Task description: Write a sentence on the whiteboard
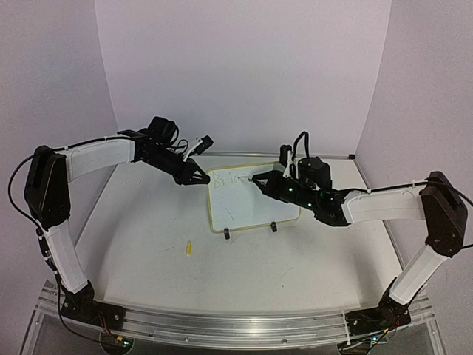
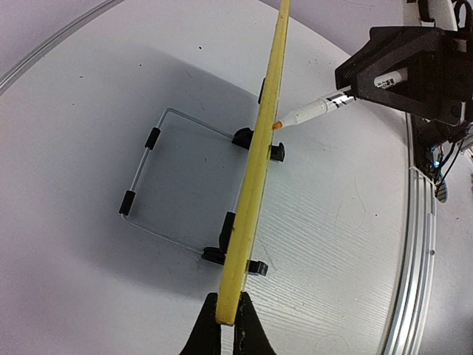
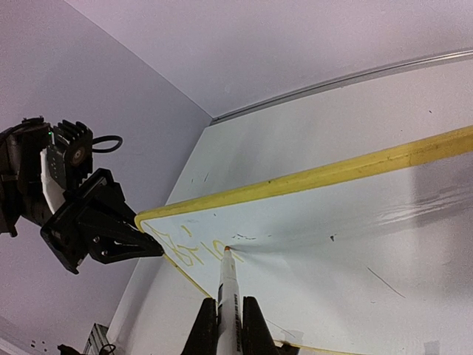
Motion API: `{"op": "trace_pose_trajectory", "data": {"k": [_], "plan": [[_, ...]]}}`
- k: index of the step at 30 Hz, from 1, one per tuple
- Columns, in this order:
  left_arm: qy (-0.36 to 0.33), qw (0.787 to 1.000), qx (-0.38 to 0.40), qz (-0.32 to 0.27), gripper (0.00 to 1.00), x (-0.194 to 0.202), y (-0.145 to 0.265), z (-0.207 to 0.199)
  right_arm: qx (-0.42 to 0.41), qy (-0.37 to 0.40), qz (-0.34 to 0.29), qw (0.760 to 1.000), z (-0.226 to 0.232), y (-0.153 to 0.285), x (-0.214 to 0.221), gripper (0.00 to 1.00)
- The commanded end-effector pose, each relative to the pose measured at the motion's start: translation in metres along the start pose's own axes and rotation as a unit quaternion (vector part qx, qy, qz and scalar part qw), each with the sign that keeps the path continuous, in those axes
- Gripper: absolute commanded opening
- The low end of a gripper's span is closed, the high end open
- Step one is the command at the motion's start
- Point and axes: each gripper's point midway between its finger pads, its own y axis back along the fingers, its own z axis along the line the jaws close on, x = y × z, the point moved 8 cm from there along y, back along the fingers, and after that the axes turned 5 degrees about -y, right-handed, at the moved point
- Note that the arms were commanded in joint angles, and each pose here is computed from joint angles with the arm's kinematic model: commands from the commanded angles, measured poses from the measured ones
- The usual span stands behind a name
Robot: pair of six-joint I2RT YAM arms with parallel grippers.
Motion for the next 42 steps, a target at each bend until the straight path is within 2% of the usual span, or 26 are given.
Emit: {"op": "trace_pose_trajectory", "data": {"k": [1, 14, 23, 30, 34, 42], "plan": [[-0.023, 0.999, -0.026, 0.005, 0.00, -0.005, 0.005, 0.002, 0.020, -0.008, 0.003, 1.000, -0.009, -0.001, 0.004, 0.00], [-0.024, 0.999, -0.026, 0.003, 0.00, -0.006, 0.006, 0.002, 0.033, -0.014, 0.029, 0.999, -0.020, -0.014, 0.025, 0.00], [-0.024, 0.999, -0.028, 0.004, 0.00, -0.005, 0.006, 0.002, -0.030, -0.017, 0.012, 0.999, 0.004, -0.023, 0.011, 0.00], [-0.025, 0.999, -0.028, 0.002, 0.00, -0.006, 0.007, 0.001, -0.074, -0.011, -0.015, 0.997, 0.026, 0.000, -0.005, 0.00], [-0.025, 0.999, -0.027, 0.001, 0.00, -0.006, 0.007, 0.001, -0.055, 0.003, -0.033, 0.998, 0.026, 0.013, -0.011, 0.00], [-0.024, 0.999, -0.026, 0.002, 0.00, -0.006, 0.006, 0.001, -0.013, 0.019, -0.050, 0.998, 0.021, 0.014, -0.016, 0.00]]}}
